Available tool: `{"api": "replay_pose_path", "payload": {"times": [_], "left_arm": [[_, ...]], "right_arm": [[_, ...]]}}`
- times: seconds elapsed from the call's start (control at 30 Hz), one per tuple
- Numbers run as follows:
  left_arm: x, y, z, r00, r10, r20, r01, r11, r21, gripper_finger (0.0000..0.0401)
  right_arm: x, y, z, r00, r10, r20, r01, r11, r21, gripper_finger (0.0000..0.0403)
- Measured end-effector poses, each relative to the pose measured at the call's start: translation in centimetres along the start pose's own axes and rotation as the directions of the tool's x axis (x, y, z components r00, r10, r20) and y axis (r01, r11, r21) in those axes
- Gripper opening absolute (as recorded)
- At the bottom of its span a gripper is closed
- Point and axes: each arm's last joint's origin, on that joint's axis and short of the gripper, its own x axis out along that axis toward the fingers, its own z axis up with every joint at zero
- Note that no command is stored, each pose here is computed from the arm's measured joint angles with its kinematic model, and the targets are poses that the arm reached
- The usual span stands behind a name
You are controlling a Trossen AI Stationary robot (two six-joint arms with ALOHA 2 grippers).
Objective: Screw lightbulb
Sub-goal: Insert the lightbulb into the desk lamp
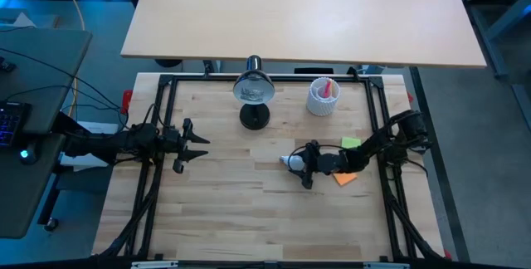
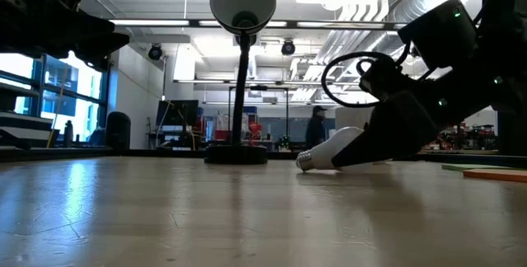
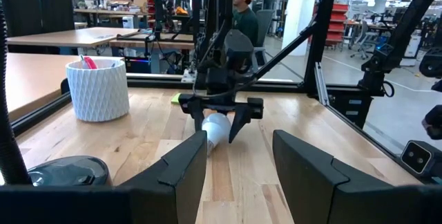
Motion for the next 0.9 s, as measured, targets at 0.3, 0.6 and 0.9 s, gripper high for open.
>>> {"api": "replay_pose_path", "payload": {"times": [0.3, 0.6, 0.9], "left_arm": [[0.0, 0.0, 0.0, 1.000, 0.000, 0.000, 0.000, 1.000, 0.000, 0.0161], [0.0, 0.0, 0.0, 1.000, 0.000, 0.000, 0.000, 1.000, 0.000, 0.0161], [0.0, 0.0, 0.0, 1.000, 0.001, 0.000, -0.001, 1.000, 0.000, 0.0161]], "right_arm": [[-1.2, 1.2, 0.4, 0.997, -0.069, 0.040, 0.070, 0.997, -0.027, 0.0309], [-1.8, 1.7, -0.3, 0.989, -0.145, 0.017, 0.145, 0.989, -0.013, 0.0309], [-1.8, 1.7, -0.2, 0.988, -0.149, 0.029, 0.149, 0.989, -0.006, 0.0296]]}}
